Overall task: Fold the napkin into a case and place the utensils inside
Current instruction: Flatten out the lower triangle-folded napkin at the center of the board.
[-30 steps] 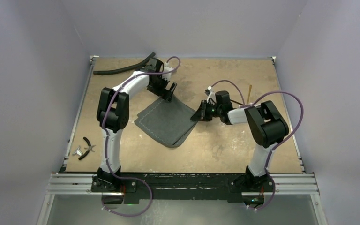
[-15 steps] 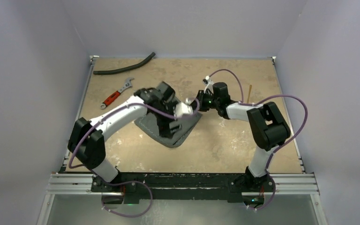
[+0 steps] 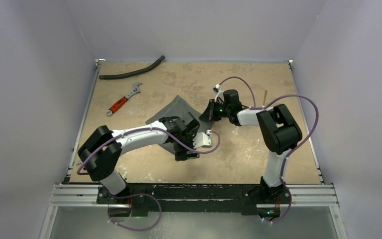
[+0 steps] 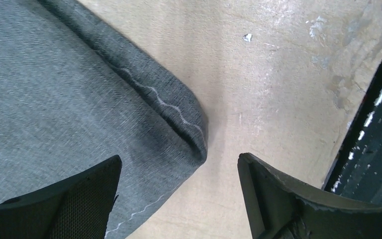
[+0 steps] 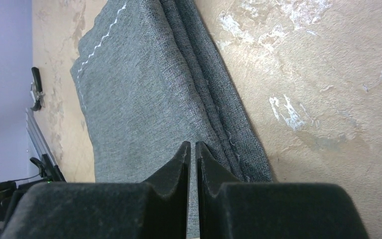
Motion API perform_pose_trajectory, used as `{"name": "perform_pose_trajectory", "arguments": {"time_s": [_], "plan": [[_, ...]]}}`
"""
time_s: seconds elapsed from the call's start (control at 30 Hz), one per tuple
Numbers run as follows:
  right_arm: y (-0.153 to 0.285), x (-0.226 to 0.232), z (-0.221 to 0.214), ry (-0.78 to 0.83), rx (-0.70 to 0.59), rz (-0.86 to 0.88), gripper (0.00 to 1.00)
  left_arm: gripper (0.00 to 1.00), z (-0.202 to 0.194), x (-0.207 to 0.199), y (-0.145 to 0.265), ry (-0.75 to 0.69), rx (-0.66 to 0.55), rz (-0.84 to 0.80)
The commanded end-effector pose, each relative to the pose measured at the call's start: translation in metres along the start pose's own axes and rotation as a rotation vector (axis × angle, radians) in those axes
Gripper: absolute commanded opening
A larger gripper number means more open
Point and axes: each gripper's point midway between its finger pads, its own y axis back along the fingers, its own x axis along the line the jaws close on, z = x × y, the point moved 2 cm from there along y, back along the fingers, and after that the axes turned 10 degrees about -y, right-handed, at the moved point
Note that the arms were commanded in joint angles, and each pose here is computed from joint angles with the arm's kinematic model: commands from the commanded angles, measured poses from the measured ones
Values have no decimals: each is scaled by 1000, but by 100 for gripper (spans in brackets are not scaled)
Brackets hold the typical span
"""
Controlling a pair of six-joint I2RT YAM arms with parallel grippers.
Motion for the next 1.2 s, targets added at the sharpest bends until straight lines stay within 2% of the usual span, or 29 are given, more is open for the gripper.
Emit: {"name": "perform_pose_trajectory", "arguments": {"time_s": [0.0,0.17,0.3,0.5,0.73,0.83,0.9,0.97,1.1,1.17], "plan": [[-5,4,6,40,0,18,9,85,-5,-2,-15,-11,32,58],[-9,-3,0,26,18,8,7,79,-16,3,-19,-113,109,143],[-11,-9,-4,11,30,3,4,66,-15,12,-20,-163,143,219],[-11,-12,-8,-3,37,8,2,41,-10,17,-24,-270,174,274],[-11,-13,-7,-3,39,4,0,21,7,32,-6,-473,191,364],[-12,-13,-6,-5,38,4,0,18,15,21,-4,-576,190,342],[-12,-14,-4,-9,36,2,0,21,15,3,-12,-631,185,289],[-12,-15,-4,-13,36,0,0,29,13,-14,-21,-676,170,233],[-10,-17,-4,-12,35,-12,0,60,-1,-41,-34,-720,167,67],[-9,-19,-4,-12,32,-17,0,87,-1,-49,-35,-744,147,13]]}}
